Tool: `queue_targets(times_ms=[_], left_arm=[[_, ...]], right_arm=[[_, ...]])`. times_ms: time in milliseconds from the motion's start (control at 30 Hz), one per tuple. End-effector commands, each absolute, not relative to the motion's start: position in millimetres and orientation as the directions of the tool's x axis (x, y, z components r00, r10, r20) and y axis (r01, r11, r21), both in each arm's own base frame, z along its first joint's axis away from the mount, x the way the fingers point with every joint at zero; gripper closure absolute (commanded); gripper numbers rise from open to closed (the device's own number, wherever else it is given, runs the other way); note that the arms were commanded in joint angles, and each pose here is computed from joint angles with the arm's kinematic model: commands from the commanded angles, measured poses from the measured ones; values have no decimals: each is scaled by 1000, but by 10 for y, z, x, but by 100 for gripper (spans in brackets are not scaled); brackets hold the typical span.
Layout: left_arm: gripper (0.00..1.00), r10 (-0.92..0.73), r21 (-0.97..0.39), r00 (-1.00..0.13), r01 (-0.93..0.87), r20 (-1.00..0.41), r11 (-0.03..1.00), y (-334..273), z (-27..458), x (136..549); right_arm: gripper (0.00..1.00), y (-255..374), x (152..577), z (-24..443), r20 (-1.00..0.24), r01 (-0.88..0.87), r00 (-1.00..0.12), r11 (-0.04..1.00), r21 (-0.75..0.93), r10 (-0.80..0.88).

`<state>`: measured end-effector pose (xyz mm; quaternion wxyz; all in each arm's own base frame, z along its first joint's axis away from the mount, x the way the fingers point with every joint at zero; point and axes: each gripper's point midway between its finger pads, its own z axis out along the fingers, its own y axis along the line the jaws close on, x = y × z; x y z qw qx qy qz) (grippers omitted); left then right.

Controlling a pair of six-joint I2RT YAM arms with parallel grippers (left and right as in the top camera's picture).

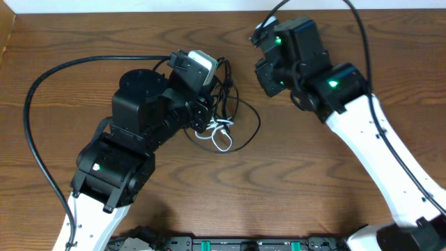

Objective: Untangle cables

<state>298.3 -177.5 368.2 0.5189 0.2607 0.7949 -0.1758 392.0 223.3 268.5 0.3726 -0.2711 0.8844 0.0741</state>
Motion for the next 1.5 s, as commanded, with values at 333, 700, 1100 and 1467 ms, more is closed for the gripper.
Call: queue_targets(times_ms=[333, 700, 1100, 1467], left_arm=[[92, 261, 5, -309, 638, -915, 770, -1844, 3695, 2968], [93, 329, 34, -393, 597, -859, 802, -1859, 3287, 3284], [93, 259, 91, -257, 524, -931, 847, -1646, 3912, 3156], [93, 203, 103, -156, 490, -967, 866, -1450, 4307, 2854]], right_arm=[[46, 2765, 3906, 2274, -666, -679, -576, 731, 67, -474], [27, 2878, 3771, 2229, -646, -720, -534, 694, 10, -545], [26, 2799, 3838, 2223, -641, -697, -533, 716, -37, -552], [20, 3072, 3782, 2343, -698, -744, -474, 668, -8, -537]])
